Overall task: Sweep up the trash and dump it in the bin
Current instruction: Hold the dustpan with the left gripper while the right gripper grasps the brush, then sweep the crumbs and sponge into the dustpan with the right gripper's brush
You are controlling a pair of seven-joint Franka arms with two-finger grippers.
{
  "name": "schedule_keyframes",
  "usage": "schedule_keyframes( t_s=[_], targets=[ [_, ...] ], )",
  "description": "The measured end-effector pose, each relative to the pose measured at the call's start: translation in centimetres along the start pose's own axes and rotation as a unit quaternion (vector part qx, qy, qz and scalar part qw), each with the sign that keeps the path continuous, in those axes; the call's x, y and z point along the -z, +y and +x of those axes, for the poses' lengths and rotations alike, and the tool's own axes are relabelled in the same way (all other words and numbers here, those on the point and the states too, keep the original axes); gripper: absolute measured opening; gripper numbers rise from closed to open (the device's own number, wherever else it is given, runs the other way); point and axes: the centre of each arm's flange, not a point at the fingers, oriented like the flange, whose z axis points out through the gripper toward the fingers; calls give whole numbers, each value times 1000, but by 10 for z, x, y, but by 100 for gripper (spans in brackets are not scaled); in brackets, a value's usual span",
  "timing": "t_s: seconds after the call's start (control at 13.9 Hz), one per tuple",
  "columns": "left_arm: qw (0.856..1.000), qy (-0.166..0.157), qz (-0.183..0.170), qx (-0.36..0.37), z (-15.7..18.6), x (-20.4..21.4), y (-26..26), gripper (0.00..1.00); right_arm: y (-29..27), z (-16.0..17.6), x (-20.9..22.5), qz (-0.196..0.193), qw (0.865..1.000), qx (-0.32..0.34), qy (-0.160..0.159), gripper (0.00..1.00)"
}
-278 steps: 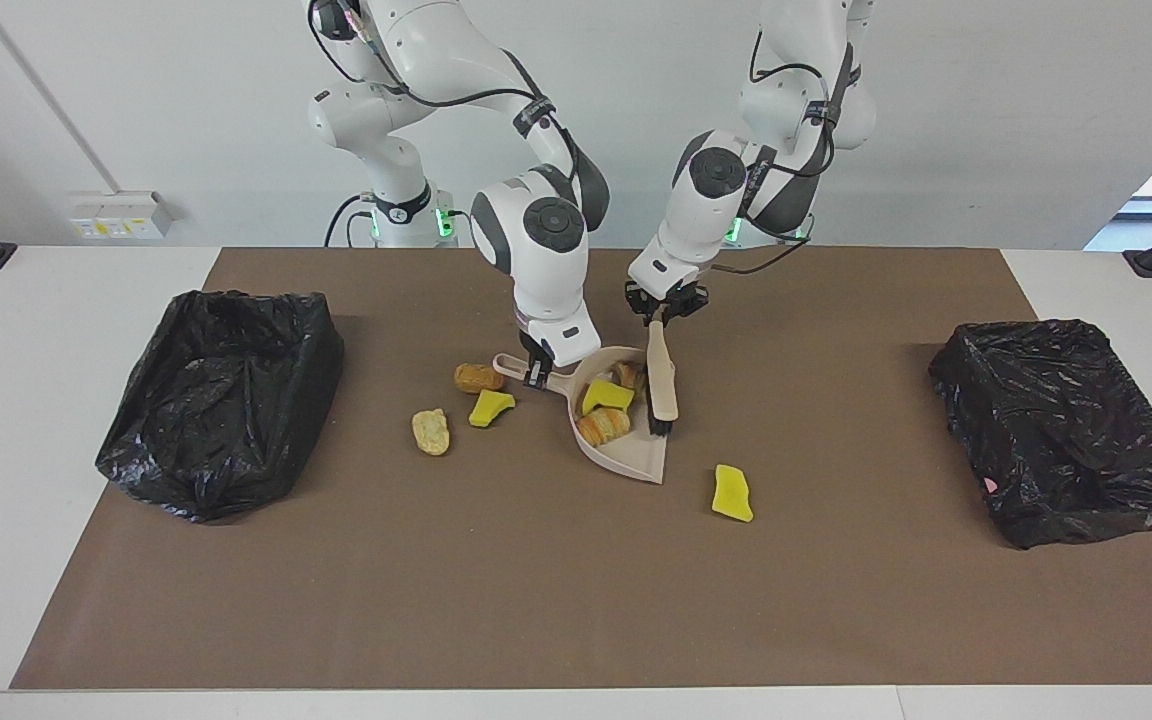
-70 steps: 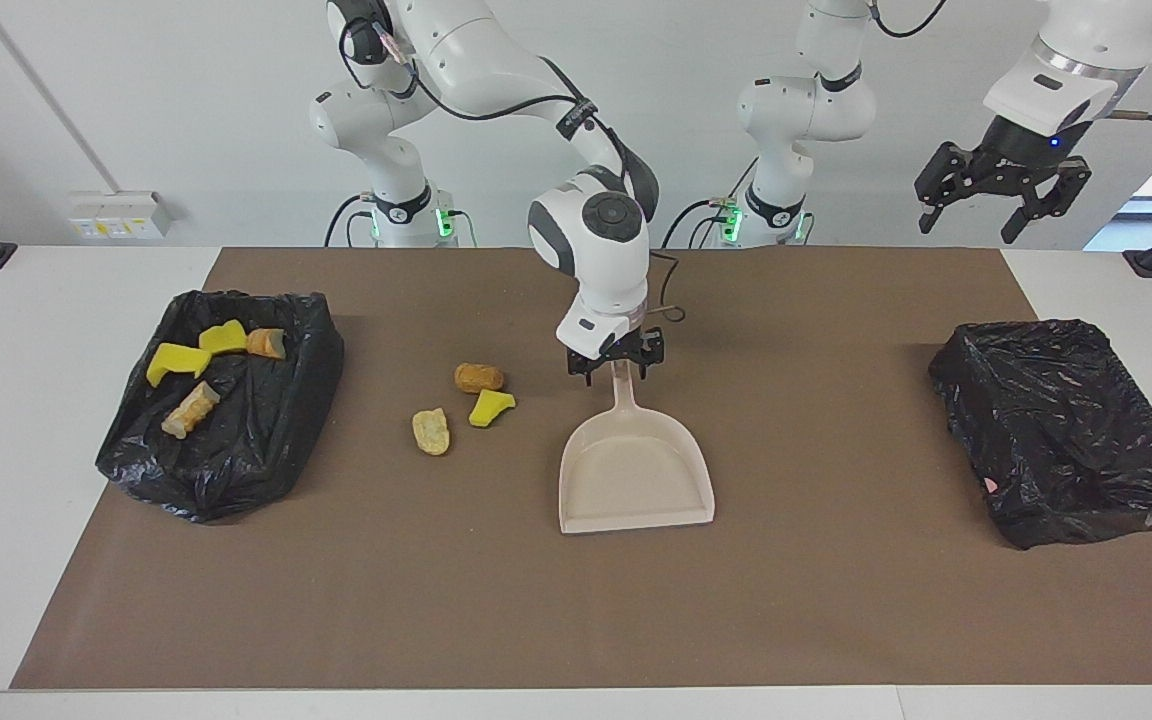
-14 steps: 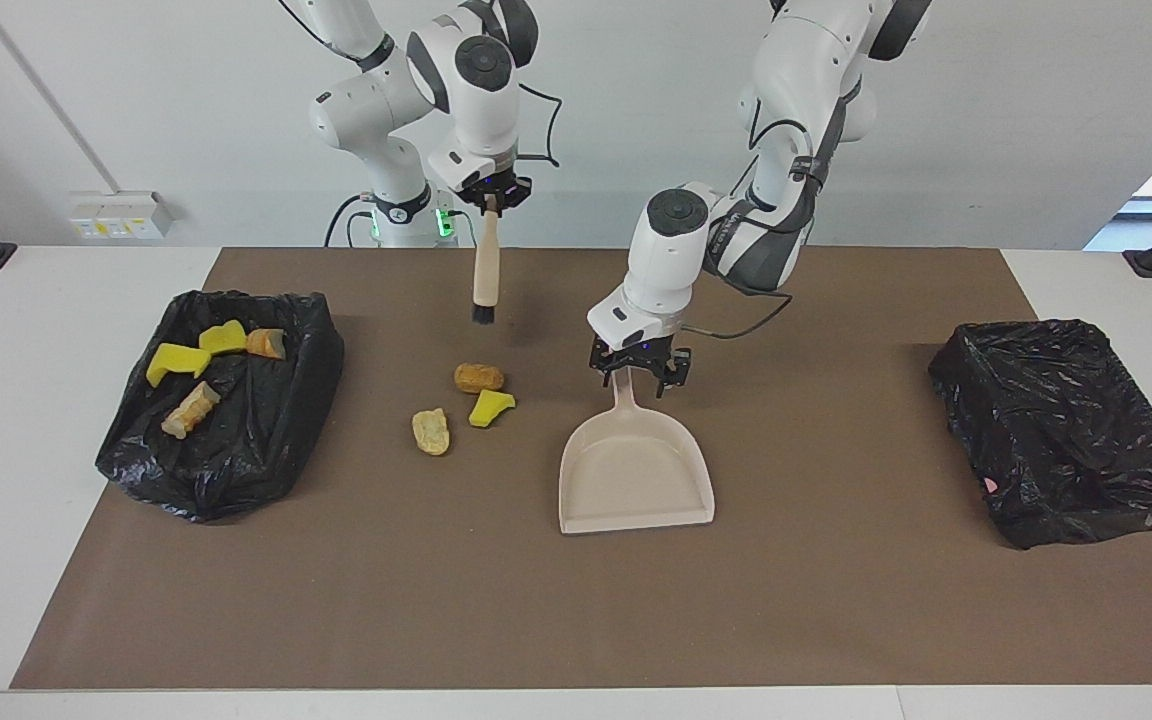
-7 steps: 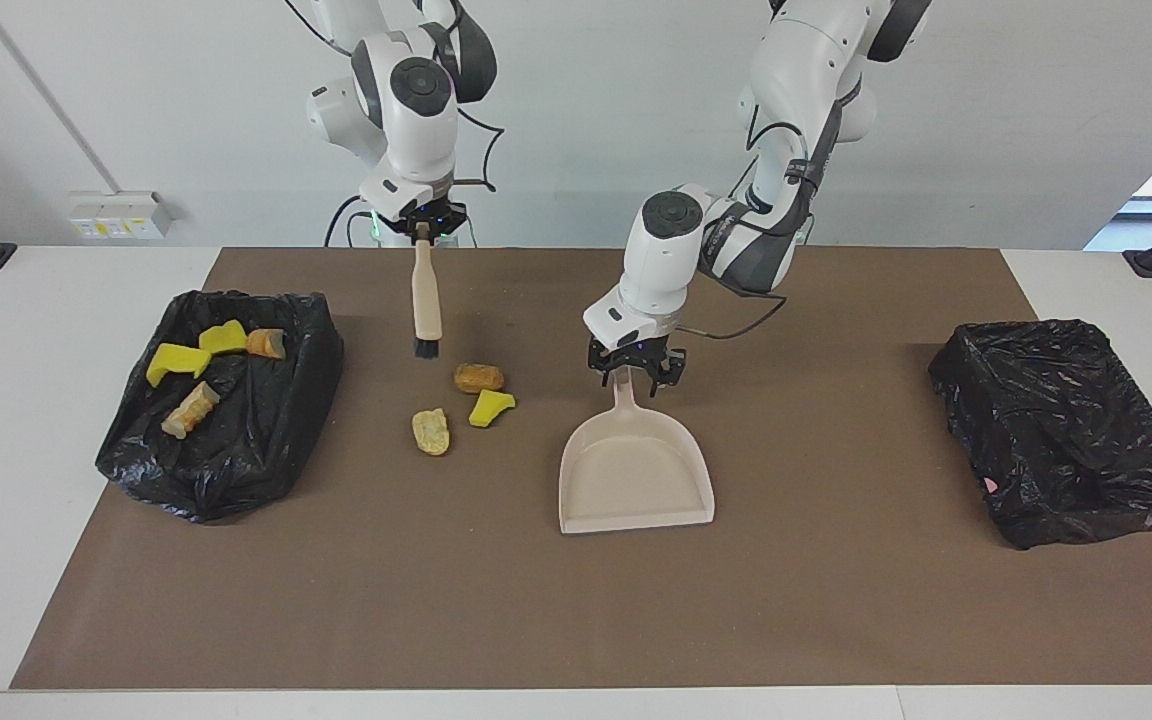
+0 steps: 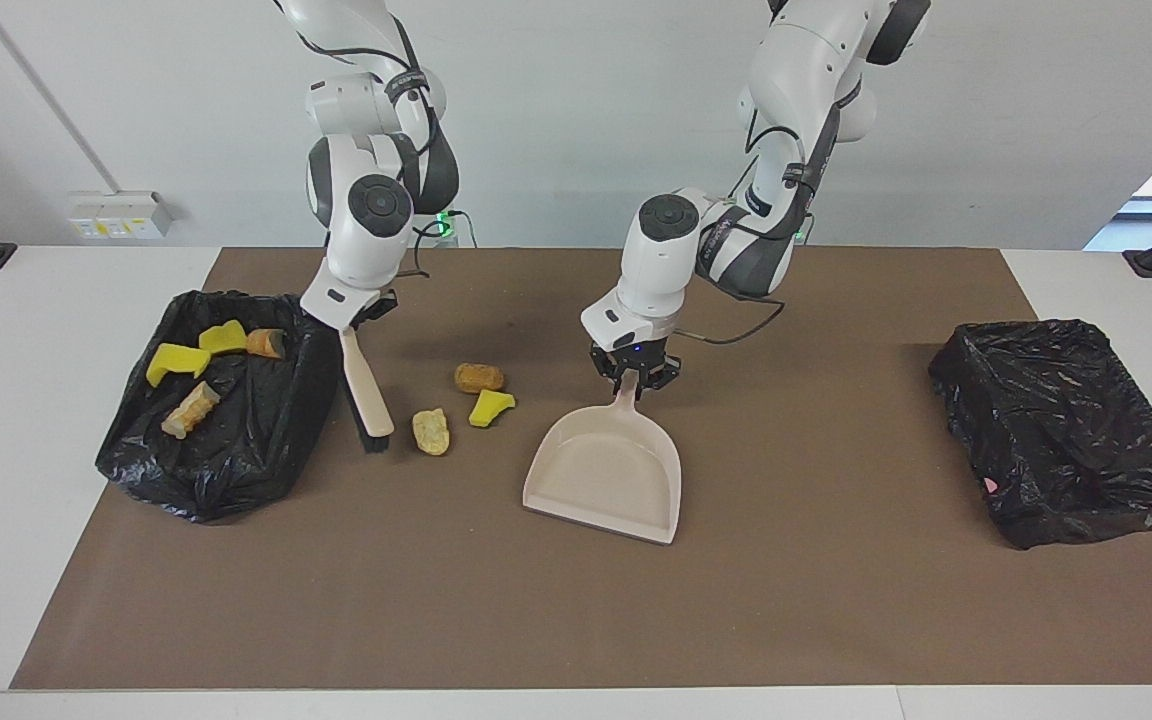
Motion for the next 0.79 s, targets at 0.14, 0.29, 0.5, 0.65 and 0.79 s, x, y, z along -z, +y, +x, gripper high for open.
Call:
schedule_keyframes(
  t_s=[0.14, 0.29, 0.5, 0.65, 0.79],
  targets=[
    [999, -9, 11, -40, -1, 7, -5, 33, -7, 3, -3, 16, 1000, -7, -3, 26],
    [995, -19, 32, -97, -4, 14, -14, 33, -22, 5, -3, 47, 999, -23, -5, 26],
    [979, -48, 59, -189, -9, 25, -31, 33, -42, 6, -2, 102, 994, -39, -11, 26],
    [962, -66, 62, -256, -11, 31, -42, 33, -59, 6, -2, 139, 989, -42, -16, 26],
    [942, -85, 61, -319, -14, 34, -51, 33, -80, 6, 3, 167, 984, -61, -21, 26]
  ],
)
